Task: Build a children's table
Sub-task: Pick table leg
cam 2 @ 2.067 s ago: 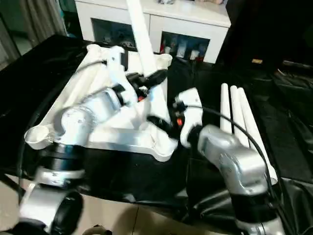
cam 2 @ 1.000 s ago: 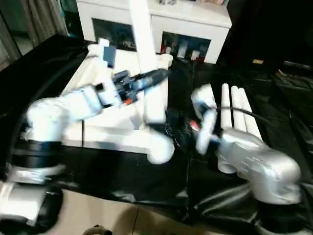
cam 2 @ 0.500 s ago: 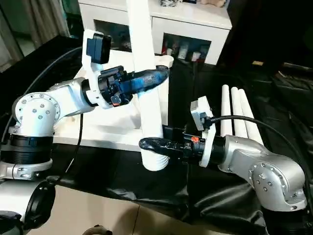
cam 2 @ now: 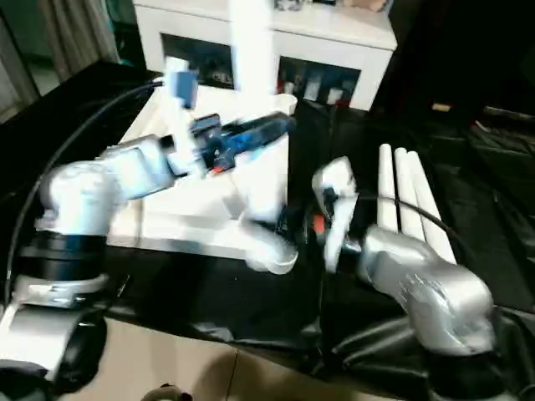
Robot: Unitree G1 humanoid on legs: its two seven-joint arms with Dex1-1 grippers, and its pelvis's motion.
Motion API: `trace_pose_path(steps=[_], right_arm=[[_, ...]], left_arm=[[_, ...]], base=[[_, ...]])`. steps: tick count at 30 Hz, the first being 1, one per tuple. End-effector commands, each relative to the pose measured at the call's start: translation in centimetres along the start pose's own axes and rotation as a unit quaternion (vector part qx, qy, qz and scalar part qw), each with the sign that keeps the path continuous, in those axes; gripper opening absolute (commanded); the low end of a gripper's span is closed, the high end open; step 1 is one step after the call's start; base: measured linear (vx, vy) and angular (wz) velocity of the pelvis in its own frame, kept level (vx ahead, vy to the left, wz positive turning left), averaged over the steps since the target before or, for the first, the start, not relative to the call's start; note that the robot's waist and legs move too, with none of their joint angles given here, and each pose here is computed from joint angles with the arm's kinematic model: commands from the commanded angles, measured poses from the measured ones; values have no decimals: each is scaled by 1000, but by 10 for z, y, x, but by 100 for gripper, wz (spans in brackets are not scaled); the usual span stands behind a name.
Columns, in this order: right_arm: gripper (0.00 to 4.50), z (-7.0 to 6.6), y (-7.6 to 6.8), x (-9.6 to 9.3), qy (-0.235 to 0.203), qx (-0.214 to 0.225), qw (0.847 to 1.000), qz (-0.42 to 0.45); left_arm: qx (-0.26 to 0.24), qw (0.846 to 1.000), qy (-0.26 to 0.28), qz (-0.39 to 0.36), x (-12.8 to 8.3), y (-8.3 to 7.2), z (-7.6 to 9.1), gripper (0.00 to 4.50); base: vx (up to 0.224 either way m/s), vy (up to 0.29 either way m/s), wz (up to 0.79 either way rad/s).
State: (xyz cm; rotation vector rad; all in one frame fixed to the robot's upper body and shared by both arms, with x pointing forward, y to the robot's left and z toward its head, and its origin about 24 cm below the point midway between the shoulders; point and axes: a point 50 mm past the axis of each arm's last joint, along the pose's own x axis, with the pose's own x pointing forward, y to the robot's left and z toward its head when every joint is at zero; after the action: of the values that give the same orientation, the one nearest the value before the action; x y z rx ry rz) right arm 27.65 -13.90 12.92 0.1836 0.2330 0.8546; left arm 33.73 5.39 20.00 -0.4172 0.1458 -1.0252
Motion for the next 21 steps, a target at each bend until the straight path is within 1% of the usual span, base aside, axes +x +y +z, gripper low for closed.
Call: trace_pose_path(steps=[1,5,6,7,8,10,12,13,17,19,20,21], right_arm=[[190,12,-3,2,-27,-33,999,-34],[190,9,-6,10,-18,-57,995,-81],[190,9,-4,14,-18,-63,994,-85],[190,9,-3,15,-17,-64,994,-86],[190,9,-3,16,-17,-65,994,-87],[190,9,-2,17,-15,-68,994,-90],[190,8,-2,18,-14,-71,993,-93],[190,8,-2,18,-13,-71,993,-94],[190,8,-2,19,-14,-77,992,-103],[190,8,-3,19,-15,-80,991,-105],[190,10,-3,19,-19,-87,990,-108],[190,12,-3,19,-28,-84,990,-106]], left_arm=[[9,999,11,43,3,2,-5,291],[-1,996,14,91,11,2,-15,291],[-20,994,4,105,14,1,-19,273],[-25,994,0,111,15,2,-20,273],[-28,993,-3,115,16,2,-20,256],[-35,992,-8,120,16,3,-19,256],[-43,991,-16,124,16,5,-17,225],[-45,991,-17,125,16,5,-16,225],[-45,989,-29,138,12,8,-12,202],[-46,989,-32,134,11,8,-11,198],[-41,990,-34,129,11,8,-10,197],[-36,992,-34,116,10,7,-8,195]], base=[[0,0,0],[0,0,0],[0,0,0],[0,0,0],[0,0,0],[0,0,0],[0,0,0],[0,0,0],[0,0,0],[0,0,0],[0,0,0],[0,0,0]])
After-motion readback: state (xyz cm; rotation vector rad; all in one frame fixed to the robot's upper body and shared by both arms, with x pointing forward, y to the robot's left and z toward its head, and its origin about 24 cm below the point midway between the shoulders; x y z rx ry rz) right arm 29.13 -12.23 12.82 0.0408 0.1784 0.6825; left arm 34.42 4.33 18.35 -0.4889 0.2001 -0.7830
